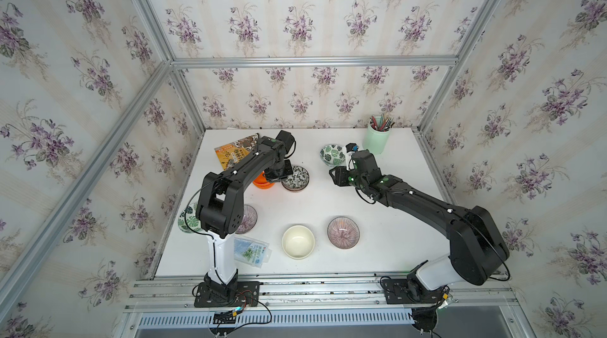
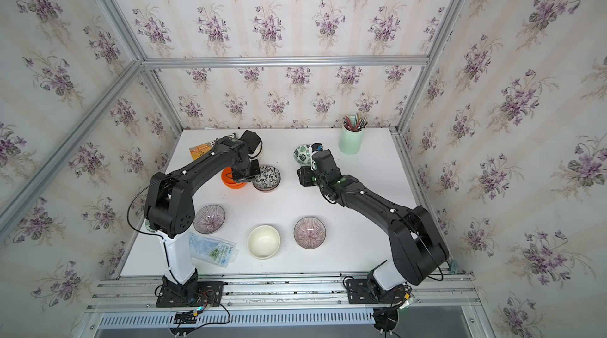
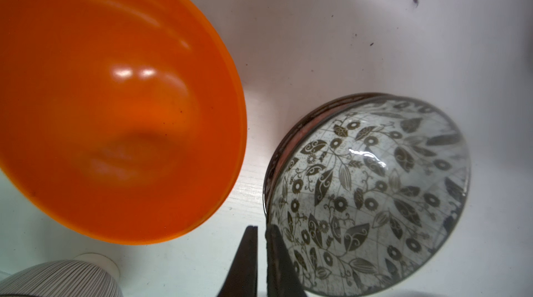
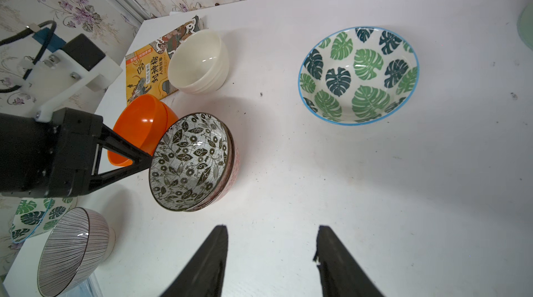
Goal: Stack the bowls
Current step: Place the bowl on the bowl.
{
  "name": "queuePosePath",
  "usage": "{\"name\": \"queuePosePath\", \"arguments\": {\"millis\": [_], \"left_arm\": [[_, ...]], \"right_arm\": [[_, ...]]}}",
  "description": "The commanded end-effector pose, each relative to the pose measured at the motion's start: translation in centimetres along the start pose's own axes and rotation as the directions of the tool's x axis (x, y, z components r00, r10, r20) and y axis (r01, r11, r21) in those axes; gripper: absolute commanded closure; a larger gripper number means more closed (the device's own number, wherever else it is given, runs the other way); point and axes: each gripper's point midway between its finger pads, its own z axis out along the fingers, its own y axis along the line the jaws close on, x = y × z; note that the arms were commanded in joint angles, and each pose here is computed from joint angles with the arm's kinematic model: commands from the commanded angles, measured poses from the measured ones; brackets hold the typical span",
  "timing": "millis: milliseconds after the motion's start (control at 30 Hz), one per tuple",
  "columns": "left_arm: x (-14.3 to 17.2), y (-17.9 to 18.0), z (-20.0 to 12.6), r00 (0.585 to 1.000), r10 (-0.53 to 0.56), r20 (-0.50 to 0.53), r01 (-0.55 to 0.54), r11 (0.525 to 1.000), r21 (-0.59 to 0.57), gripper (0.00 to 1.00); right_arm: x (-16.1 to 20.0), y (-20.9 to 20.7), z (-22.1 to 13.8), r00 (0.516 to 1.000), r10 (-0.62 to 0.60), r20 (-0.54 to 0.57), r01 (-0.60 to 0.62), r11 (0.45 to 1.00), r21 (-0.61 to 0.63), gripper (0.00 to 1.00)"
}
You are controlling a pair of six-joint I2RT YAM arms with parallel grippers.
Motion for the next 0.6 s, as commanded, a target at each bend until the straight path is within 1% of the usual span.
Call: {"name": "queuePosePath", "arguments": {"millis": [0, 100, 200, 367, 467, 567], "left_arm": [[-0.1, -0.1, 0.6, 1.000, 0.009, -0.004, -0.009, 1.000, -0.006, 0.87], [-0.3, 0.0, 0.3, 1.000, 0.003, 0.005, -0.003, 1.000, -0.004, 0.87], [-0.9, 0.0, -1.6, 0.998, -0.002, 0.057, 0.001, 1.000, 0.012, 0.85], [-1.8, -0.2, -5.2, 0.991, 0.000, 0.135, -0.007, 0.999, 0.046, 0.80], [-1.9, 0.6, -6.5, 0.986, 0.007, 0.168, -0.011, 1.000, 0.026, 0.75], [-1.5, 2.1, -8.0, 0.976, 0.019, 0.217, -0.017, 1.000, -0.009, 0.64]], "right_arm": [[-0.5, 0.3, 0.1, 1.000, 0.005, 0.023, -0.004, 1.000, -0.013, 0.46], [-0.6, -0.2, 0.1, 1.000, 0.010, 0.023, -0.010, 1.000, -0.006, 0.45], [-0.9, -0.8, 0.1, 0.999, 0.021, 0.032, -0.021, 1.000, 0.007, 0.45], [-3.5, -5.1, 1.0, 0.990, 0.113, 0.083, -0.119, 0.991, 0.068, 0.45], [-4.3, -7.3, 3.3, 0.988, 0.141, 0.065, -0.148, 0.983, 0.108, 0.45], [-5.2, -8.6, 5.4, 0.987, 0.144, 0.064, -0.152, 0.977, 0.149, 0.45]]}}
